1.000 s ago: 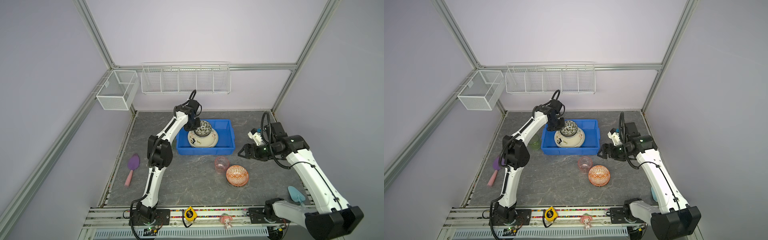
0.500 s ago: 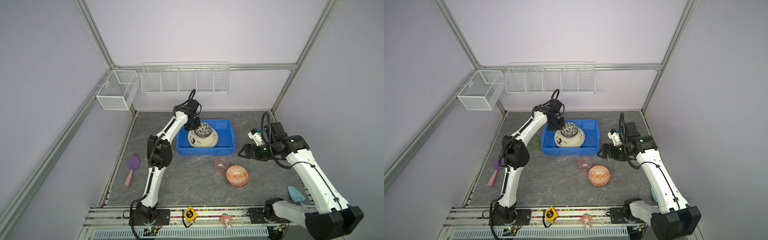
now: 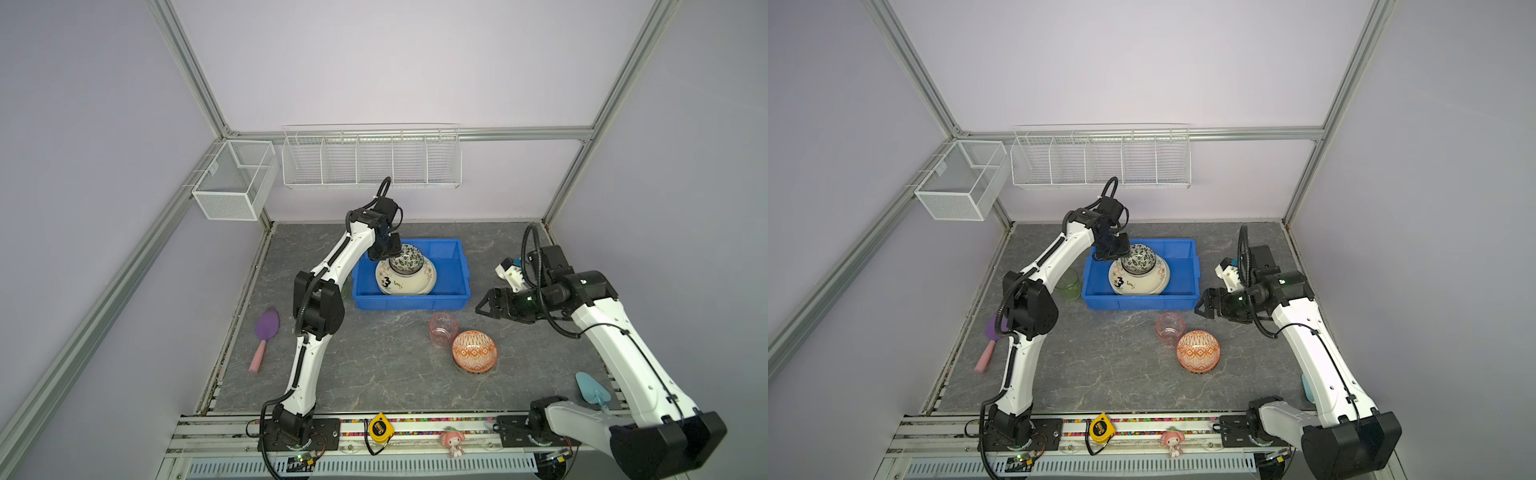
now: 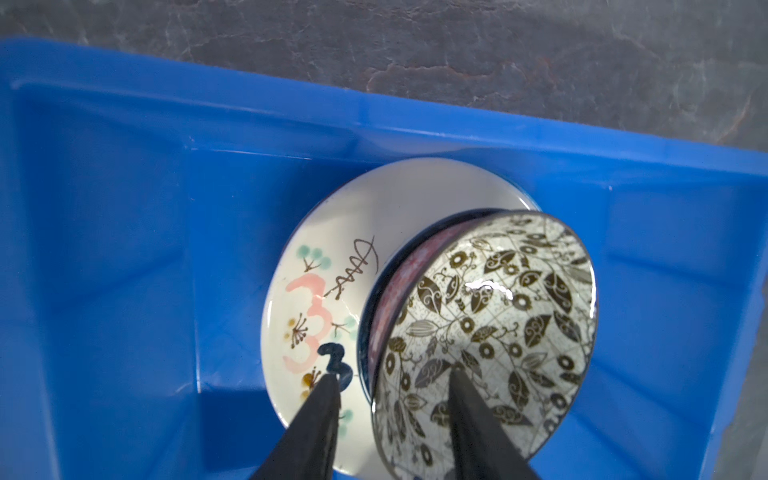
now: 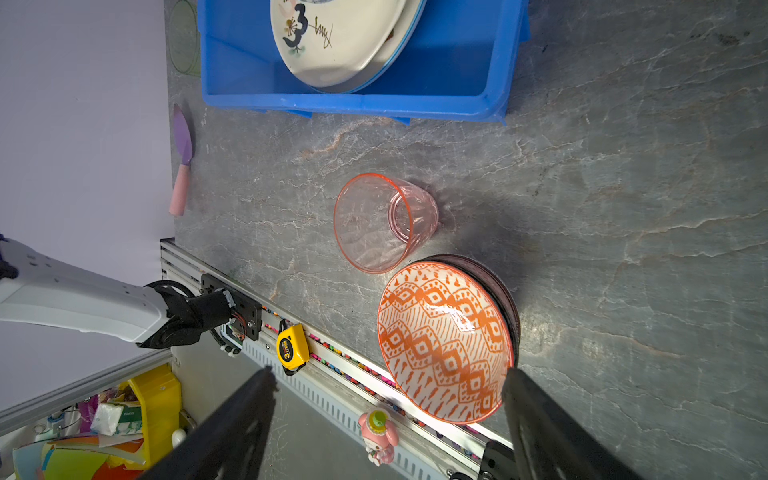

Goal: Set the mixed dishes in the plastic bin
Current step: 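Lower the leaf-print bowl into the blue-and-white bowl and open the left gripper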

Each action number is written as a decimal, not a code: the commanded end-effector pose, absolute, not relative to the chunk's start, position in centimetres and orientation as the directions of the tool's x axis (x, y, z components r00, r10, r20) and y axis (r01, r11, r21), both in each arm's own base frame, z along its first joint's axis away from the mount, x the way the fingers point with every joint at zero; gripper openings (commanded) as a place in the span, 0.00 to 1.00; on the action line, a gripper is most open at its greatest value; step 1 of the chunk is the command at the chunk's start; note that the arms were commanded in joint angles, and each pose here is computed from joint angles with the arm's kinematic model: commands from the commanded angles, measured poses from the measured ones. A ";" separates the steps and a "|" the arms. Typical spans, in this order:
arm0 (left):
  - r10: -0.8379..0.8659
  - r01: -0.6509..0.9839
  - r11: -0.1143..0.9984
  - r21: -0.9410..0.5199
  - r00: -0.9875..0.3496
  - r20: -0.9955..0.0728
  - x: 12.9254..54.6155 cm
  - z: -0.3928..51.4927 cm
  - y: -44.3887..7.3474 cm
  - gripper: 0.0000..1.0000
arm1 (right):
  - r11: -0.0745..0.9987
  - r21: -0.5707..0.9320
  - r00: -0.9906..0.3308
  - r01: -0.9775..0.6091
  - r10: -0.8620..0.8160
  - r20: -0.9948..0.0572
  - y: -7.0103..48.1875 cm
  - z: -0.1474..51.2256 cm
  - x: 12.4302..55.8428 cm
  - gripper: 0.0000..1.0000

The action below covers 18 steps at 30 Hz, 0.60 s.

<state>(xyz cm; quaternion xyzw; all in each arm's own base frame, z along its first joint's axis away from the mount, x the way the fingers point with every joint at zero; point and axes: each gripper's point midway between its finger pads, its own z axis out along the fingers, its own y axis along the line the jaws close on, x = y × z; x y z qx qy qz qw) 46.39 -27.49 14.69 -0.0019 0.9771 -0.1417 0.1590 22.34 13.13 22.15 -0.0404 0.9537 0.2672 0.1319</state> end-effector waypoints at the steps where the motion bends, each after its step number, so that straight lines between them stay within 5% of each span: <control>1: -0.059 0.062 0.950 -0.306 -0.926 -0.373 45.6 19.6 -26.9 0.54 | 0.886 0.452 -0.978 -0.098 -0.001 -0.210 12.1 20.6 21.7 0.88; 9: -0.077 0.084 0.941 -0.329 -0.892 -0.446 43.1 24.1 -25.8 0.99 | 0.970 0.243 -0.995 0.024 0.048 -0.093 8.6 18.6 18.8 0.88; 14: -0.111 0.118 0.909 -0.400 -0.856 -0.505 40.1 26.6 -26.7 0.99 | 0.979 0.198 -0.998 0.042 0.050 -0.035 8.7 16.9 16.8 0.89; 16: -0.115 0.158 0.889 -0.430 -0.833 -0.541 38.6 27.5 -27.5 0.99 | 0.981 0.187 -0.999 0.041 0.046 -0.024 8.8 16.3 16.3 0.97; 18: -0.125 0.187 0.867 -0.461 -0.814 -0.567 37.2 27.8 -28.0 0.99 | 0.981 0.187 -0.999 0.043 0.047 -0.019 8.8 15.9 16.1 0.93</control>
